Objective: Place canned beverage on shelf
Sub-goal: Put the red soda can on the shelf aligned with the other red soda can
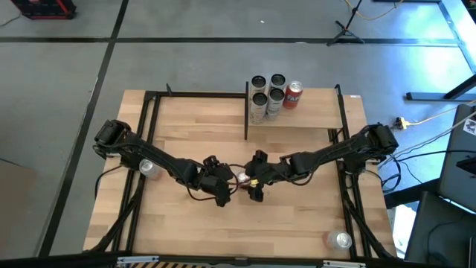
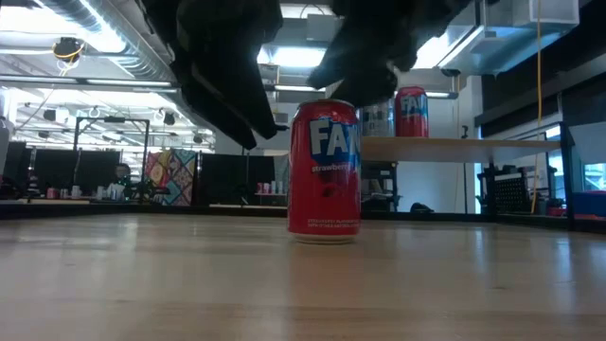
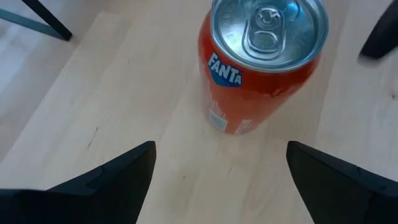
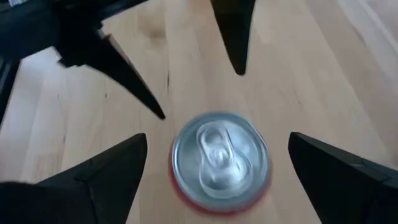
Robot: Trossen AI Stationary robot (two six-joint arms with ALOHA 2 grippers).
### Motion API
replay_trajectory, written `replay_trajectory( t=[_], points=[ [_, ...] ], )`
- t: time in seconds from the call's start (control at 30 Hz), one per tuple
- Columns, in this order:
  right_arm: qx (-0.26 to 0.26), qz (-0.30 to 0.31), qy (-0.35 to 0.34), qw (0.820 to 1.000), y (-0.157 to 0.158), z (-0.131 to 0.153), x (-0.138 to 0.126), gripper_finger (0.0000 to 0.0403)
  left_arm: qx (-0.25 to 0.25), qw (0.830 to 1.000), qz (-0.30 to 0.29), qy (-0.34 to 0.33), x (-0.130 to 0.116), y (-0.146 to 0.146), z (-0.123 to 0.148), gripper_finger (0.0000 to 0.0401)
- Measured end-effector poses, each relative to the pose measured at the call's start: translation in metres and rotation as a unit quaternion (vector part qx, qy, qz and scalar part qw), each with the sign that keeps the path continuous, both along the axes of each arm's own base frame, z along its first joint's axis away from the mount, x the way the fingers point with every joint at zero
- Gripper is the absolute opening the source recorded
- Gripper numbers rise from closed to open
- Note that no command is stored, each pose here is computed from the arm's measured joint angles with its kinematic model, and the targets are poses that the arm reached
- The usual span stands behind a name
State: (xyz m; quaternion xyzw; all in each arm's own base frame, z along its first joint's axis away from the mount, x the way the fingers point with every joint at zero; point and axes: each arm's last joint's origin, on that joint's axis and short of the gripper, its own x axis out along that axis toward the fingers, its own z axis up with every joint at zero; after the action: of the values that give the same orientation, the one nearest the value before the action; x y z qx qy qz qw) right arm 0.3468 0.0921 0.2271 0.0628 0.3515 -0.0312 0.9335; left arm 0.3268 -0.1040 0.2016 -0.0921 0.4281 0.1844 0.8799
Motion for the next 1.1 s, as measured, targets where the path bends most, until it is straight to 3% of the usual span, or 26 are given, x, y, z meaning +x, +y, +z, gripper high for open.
replay_trajectory(
  t=[0.23,0.43,0.73,0.9,1.1],
  points=[
    [0.003,0.019,0.043,0.999,-0.002,-0.026,0.009,0.0379,-0.001,1.0,-0.004,0.004,-0.001,-0.002,0.0,0.0352],
    [0.002,0.017,0.04,0.999,-0.002,-0.028,0.01,0.0374,-0.002,1.0,-0.006,0.005,-0.002,-0.003,-0.001,0.0352],
    [-0.016,0.012,0.035,0.999,-0.002,-0.029,0.012,0.0272,-0.013,1.0,-0.014,0.013,-0.003,-0.004,0.001,0.0352],
    [-0.004,0.005,0.035,0.999,-0.004,-0.016,0.003,0.0272,-0.02,0.999,-0.029,0.018,-0.009,-0.01,0.03,0.0352],
    [0.032,-0.02,-0.002,0.999,-0.012,0.038,-0.029,0.0272,-0.009,1.0,-0.03,-0.003,-0.024,-0.015,0.074,0.0352]
  ],
)
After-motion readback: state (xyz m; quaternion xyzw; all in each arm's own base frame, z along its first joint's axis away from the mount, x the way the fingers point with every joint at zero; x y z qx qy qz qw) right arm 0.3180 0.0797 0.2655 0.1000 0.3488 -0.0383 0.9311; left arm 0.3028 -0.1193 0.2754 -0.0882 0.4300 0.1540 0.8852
